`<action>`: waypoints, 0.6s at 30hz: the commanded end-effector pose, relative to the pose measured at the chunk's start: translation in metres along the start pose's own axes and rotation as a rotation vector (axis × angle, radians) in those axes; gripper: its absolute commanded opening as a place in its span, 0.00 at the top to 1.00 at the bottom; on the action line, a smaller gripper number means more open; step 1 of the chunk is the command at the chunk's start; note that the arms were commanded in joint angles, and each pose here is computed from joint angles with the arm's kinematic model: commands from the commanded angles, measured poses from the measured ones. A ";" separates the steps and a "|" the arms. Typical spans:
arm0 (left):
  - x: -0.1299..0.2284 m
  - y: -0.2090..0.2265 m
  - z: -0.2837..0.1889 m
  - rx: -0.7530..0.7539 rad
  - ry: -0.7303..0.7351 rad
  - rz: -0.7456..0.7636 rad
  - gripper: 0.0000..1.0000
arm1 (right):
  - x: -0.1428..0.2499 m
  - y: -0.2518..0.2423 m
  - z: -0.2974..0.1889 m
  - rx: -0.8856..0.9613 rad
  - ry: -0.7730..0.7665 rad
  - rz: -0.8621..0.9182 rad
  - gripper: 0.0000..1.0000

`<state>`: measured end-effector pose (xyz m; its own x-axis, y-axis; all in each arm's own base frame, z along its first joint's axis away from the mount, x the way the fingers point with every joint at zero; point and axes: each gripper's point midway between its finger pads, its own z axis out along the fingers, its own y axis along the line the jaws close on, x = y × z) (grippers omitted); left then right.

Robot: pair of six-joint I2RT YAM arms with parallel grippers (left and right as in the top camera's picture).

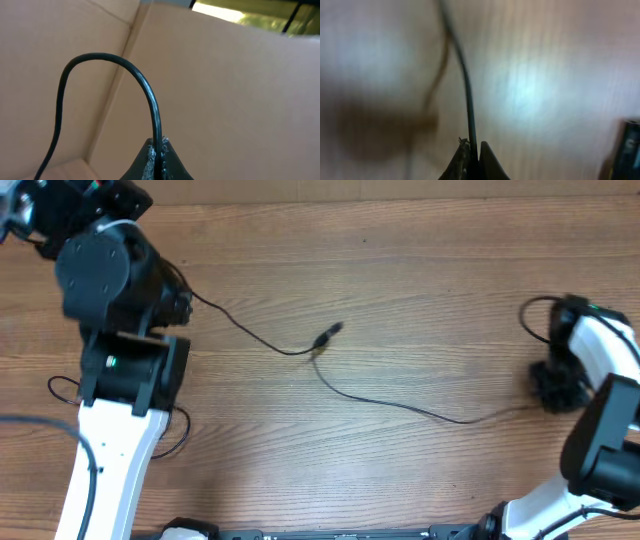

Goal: Untangle cables

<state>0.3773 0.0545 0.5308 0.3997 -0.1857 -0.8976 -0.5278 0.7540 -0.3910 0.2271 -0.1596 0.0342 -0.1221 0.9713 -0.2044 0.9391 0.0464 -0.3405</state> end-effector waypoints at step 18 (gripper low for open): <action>0.211 -0.042 0.044 0.374 0.540 0.145 0.96 | 0.023 0.032 0.022 -0.301 0.275 -0.216 0.96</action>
<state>0.4902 0.0730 0.3831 -0.0257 -0.2163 -0.9760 -0.5208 0.8363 -0.1716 0.2245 -0.1772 0.0015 -0.0747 0.9972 0.0052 0.9872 0.0746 -0.1408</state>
